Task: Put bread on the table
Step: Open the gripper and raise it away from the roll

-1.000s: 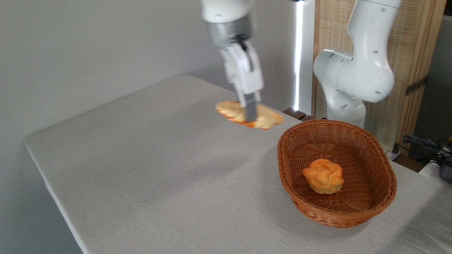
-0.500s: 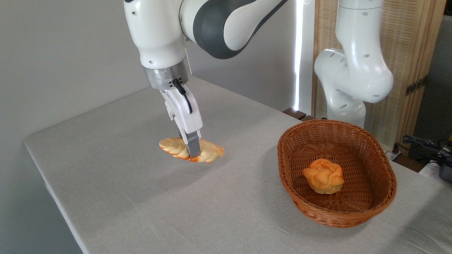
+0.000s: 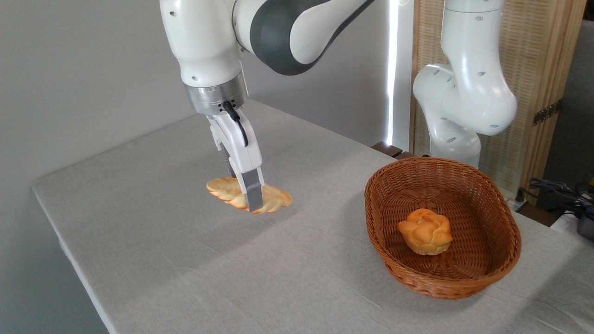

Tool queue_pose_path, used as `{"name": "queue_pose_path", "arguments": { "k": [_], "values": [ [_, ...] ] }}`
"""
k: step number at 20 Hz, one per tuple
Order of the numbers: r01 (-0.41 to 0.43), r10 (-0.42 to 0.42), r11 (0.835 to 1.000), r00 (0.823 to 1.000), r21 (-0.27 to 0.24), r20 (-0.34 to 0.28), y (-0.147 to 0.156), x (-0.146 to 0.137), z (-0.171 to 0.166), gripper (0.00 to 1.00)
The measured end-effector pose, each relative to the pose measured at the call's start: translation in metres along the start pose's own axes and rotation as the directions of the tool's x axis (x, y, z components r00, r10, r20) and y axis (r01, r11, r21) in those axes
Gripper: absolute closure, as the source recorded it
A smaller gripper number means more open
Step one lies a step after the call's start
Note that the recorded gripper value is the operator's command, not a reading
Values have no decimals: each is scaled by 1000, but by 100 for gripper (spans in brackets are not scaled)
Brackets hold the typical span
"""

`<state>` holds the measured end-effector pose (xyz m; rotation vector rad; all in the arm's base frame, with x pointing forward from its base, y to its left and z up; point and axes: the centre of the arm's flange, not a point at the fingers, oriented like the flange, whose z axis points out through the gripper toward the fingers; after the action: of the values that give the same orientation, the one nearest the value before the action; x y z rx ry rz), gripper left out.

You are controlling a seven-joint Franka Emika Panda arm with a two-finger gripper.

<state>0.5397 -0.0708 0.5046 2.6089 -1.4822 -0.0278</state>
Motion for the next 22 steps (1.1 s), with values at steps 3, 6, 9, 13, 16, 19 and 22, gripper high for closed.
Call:
{"name": "queue_pose_path", "arguments": {
  "k": [3, 6, 9, 13, 16, 19, 22],
  "values": [
    [0, 0, 1000, 1000, 2, -2, 1, -1, -2, 0],
    [4, -4, 1000, 1000, 8, -8, 0, -3, -6, 0],
    [8, -8, 1000, 1000, 16, -17, 0, -7, -12, 0],
    [11, -10, 1000, 1000, 21, -22, 1, -9, -16, 0],
    [21, -20, 999, 999, 33, -31, -1, -9, -24, 0],
    [154, -148, 985, 986, 73, -81, -8, -23, -59, 0],
    [264, -250, 959, 960, 104, -128, -9, -42, -105, 0]
  ]
}}
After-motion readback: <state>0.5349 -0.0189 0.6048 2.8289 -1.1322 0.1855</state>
